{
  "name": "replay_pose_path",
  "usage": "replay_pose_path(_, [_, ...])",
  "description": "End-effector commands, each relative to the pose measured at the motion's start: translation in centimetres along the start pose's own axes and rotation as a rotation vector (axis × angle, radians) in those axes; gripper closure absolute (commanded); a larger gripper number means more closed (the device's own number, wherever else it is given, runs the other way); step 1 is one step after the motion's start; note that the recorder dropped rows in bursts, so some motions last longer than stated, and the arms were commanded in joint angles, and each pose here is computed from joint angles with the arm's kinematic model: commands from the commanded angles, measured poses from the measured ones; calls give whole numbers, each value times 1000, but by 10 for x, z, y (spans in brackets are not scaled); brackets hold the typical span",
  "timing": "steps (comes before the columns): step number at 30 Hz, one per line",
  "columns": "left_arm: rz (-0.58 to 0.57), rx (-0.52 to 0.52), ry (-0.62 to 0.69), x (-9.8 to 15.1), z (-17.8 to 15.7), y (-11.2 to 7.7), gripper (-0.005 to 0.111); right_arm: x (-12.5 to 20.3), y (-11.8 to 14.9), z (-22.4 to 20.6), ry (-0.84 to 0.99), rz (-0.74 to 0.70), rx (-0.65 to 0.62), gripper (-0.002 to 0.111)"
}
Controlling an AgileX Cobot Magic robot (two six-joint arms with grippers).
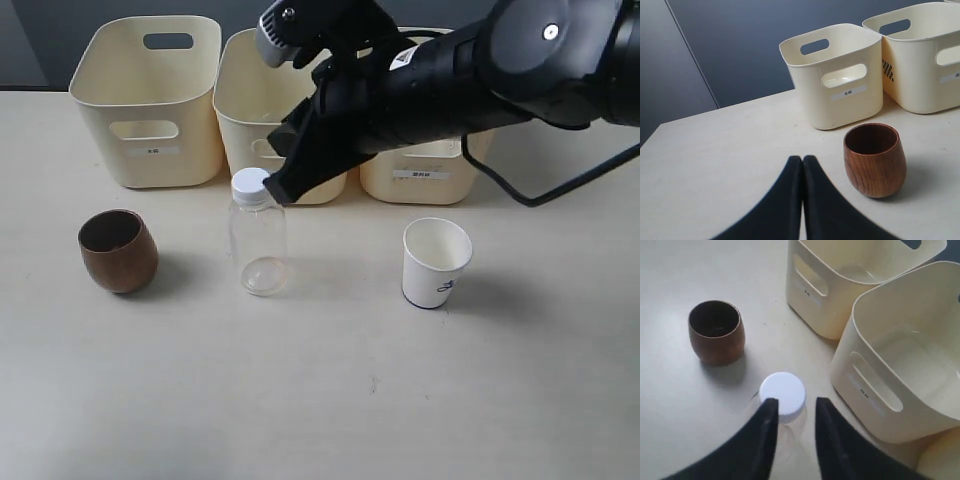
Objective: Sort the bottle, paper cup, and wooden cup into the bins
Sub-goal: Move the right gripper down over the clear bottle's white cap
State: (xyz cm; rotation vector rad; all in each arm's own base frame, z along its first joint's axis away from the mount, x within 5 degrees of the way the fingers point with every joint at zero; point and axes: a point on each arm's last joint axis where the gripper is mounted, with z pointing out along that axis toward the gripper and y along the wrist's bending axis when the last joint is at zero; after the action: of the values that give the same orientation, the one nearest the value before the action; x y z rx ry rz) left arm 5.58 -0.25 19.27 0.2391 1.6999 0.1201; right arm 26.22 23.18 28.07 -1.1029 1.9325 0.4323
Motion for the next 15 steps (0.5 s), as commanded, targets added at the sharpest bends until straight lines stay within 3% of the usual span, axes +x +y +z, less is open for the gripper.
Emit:
replay_pose_path(1, [0, -5, -7, 0, 0, 0, 107, -7, -1, 0, -56, 79, 16, 51])
replay_pose_path(2, [0, -5, -7, 0, 0, 0, 107, -9, -1, 0, -78, 146, 13, 40])
replay_pose_path(9, [0, -5, -7, 0, 0, 0, 107, -10, -1, 0, -86, 183, 6, 39])
replay_pose_path(15, [0, -5, -7, 0, 0, 0, 107, 6, -3, 27, -27, 227, 12, 39])
